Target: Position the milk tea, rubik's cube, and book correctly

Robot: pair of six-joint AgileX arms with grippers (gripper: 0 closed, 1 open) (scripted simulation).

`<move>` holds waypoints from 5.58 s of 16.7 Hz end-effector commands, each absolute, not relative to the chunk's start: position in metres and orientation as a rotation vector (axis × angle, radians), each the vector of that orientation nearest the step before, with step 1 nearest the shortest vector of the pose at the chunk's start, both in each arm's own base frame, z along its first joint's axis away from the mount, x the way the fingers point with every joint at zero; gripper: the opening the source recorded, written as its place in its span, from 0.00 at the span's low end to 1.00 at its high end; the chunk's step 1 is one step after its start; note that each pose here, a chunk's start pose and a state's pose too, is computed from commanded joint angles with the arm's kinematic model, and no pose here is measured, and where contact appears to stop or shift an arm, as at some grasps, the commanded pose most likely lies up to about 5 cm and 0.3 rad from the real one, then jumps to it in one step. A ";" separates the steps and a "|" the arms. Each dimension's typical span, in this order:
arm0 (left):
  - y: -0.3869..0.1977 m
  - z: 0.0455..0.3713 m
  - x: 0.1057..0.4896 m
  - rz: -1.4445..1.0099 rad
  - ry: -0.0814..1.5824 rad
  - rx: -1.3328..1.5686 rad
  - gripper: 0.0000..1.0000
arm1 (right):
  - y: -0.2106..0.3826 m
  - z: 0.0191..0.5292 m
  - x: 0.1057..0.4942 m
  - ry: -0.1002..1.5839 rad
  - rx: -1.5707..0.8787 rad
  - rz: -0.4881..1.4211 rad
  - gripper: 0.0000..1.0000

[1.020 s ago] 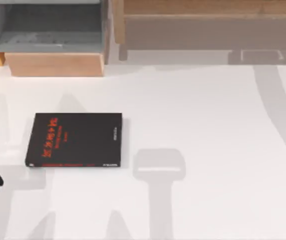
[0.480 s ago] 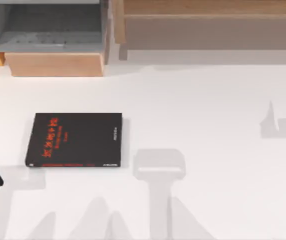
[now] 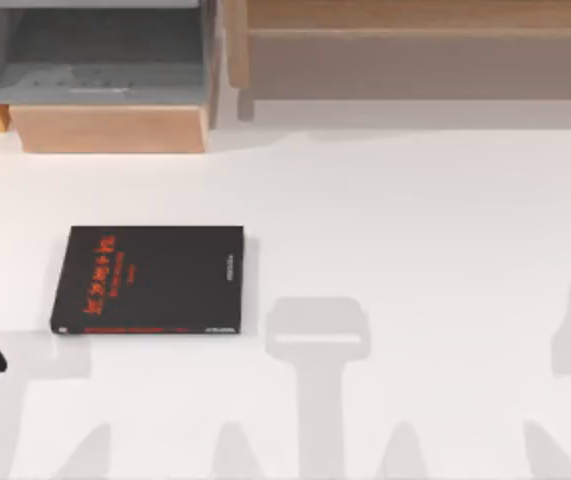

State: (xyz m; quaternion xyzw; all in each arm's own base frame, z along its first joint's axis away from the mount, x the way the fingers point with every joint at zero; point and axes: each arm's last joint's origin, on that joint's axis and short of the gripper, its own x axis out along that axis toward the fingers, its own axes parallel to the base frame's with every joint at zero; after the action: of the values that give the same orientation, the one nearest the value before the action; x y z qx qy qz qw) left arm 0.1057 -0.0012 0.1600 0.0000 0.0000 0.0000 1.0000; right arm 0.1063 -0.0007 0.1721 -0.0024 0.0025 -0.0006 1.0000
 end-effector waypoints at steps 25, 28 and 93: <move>-0.055 0.301 0.319 -0.024 0.005 -0.021 1.00 | -0.001 0.160 0.106 0.000 0.000 0.000 1.00; -0.078 0.278 0.379 -0.024 0.020 -0.021 1.00 | -0.001 0.160 0.106 0.000 0.000 0.000 1.00; -0.120 0.290 0.392 0.036 -0.064 0.287 0.00 | -0.001 0.160 0.106 0.000 0.000 0.000 1.00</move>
State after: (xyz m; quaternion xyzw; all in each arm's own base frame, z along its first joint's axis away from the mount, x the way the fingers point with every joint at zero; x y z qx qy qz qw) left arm 0.3916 -0.1200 0.2903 0.1428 -0.0319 0.0179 0.9891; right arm 0.1057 -0.0012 0.1600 0.0000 0.0000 0.0000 1.0000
